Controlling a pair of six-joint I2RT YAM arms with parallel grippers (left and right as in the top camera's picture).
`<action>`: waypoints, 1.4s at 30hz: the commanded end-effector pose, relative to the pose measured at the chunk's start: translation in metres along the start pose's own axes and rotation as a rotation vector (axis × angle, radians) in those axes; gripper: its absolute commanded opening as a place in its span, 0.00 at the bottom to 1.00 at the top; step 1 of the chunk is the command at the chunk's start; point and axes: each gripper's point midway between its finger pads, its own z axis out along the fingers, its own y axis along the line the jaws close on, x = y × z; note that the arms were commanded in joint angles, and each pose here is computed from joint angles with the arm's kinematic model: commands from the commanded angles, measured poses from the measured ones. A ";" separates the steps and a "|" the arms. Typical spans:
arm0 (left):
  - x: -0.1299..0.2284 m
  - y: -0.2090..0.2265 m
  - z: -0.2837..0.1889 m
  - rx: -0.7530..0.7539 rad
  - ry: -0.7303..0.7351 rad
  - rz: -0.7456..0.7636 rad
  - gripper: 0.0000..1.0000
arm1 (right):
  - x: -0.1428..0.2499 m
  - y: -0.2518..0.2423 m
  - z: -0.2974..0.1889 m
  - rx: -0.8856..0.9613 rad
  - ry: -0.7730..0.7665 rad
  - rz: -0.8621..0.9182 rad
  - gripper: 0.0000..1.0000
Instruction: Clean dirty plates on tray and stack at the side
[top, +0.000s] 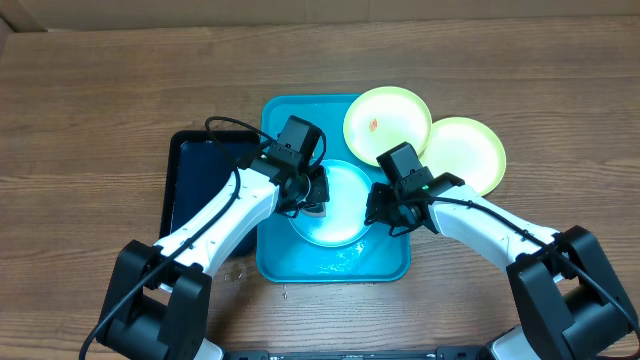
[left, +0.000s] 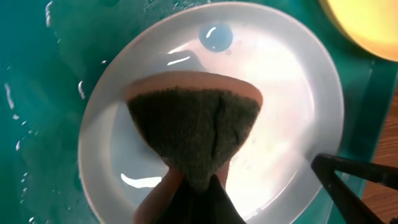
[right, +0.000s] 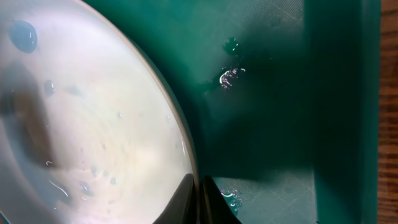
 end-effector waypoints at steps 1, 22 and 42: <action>-0.003 0.004 0.000 -0.031 -0.014 -0.049 0.04 | 0.004 -0.004 0.004 0.011 0.009 -0.002 0.04; -0.021 0.021 0.034 -0.082 -0.106 -0.114 0.04 | 0.004 -0.004 0.004 0.012 0.009 -0.002 0.04; -0.038 -0.034 -0.019 0.069 -0.036 0.196 0.04 | 0.003 -0.004 0.004 0.012 0.008 -0.002 0.04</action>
